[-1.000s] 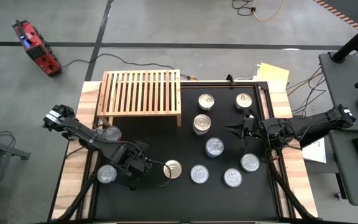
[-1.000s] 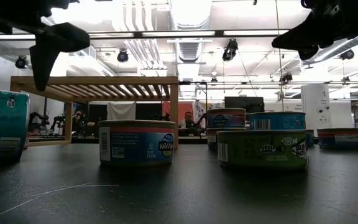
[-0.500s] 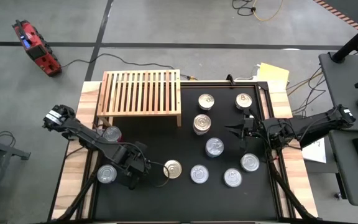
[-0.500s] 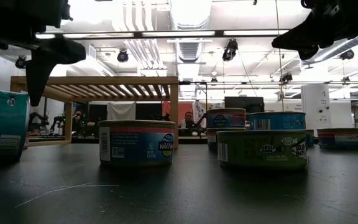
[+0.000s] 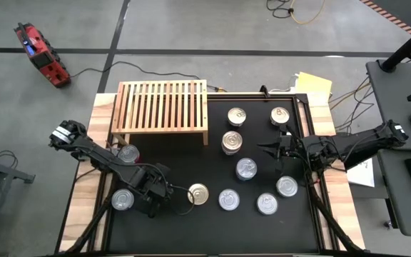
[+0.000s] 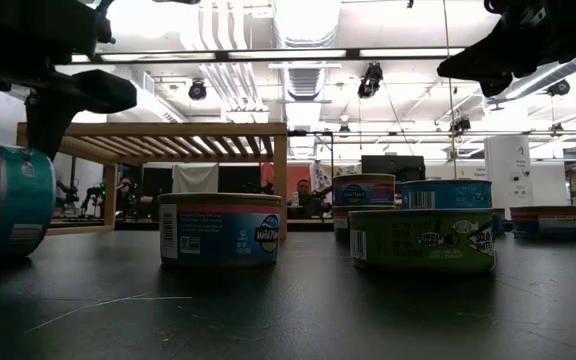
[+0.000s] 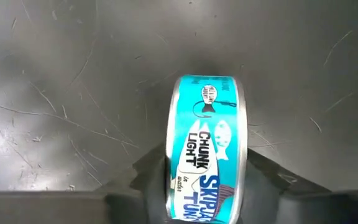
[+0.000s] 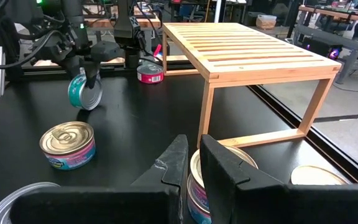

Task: Stack canned seafood by type on shelf
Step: Put the green blue tuna can on the shelf

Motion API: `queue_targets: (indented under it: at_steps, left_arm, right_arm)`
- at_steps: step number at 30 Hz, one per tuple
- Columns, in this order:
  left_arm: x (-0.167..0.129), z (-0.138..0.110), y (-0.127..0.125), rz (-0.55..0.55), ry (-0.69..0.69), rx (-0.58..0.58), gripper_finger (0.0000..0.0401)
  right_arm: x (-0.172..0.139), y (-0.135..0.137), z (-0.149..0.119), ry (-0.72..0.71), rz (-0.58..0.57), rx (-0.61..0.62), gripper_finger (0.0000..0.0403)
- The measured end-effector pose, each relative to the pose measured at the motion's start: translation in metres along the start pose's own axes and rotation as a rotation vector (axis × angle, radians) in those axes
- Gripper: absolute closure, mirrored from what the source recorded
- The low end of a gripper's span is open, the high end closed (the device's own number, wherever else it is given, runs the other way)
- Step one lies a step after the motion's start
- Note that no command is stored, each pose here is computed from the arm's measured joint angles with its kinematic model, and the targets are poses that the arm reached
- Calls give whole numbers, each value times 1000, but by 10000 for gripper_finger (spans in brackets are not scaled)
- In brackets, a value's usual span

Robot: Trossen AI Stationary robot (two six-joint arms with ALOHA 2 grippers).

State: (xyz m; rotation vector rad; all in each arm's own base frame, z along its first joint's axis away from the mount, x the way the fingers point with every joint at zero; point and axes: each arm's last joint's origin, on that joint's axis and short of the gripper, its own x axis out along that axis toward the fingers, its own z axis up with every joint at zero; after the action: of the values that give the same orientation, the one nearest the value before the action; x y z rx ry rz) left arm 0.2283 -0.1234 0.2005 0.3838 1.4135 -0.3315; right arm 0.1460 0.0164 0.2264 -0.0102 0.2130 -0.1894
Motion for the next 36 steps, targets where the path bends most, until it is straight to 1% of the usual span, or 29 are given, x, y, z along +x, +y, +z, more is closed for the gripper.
queue_targets:
  at_steps: [1,6,11,13,15,19,21,24,26,28,31,33,36]
  left_arm:
    - [0,0,0,2,1,0,282]
    - [-1,0,0,-12,-2,-10,282]
    - [-11,-3,1,-24,-46,-68,282]
    - [-20,-5,4,-15,-90,-109,282]
    - [-31,-8,9,17,-162,-162,282]
    - [-60,-17,23,145,-342,-290,282]
    - [-76,-24,34,261,-441,-393,282]
    - [-98,-40,56,468,-583,-661,282]
    - [-114,-55,71,540,-672,-862,282]
    - [-128,-72,84,557,-761,-1037,282]
    - [-146,-95,98,547,-878,-1244,282]
    - [-154,-110,106,537,-927,-1357,282]
    - [-161,-128,116,543,-983,-1496,282]
  right_arm:
    - [0,0,0,0,0,0,369]
    - [0,0,0,0,0,0,369]
    - [0,0,0,1,0,0,369]
    - [0,0,0,0,0,-1,369]
    - [0,0,0,0,0,-2,369]
    - [0,0,0,-2,0,-19,369]
    - [0,0,1,-11,0,-23,369]
    - [0,0,3,-29,0,-35,369]
    - [0,0,5,-52,1,-46,369]
    - [0,0,8,-75,0,-63,369]
    - [0,0,11,-105,-1,-83,369]
    - [-1,0,11,-113,-3,-98,369]
    - [0,0,10,-97,-2,-104,369]
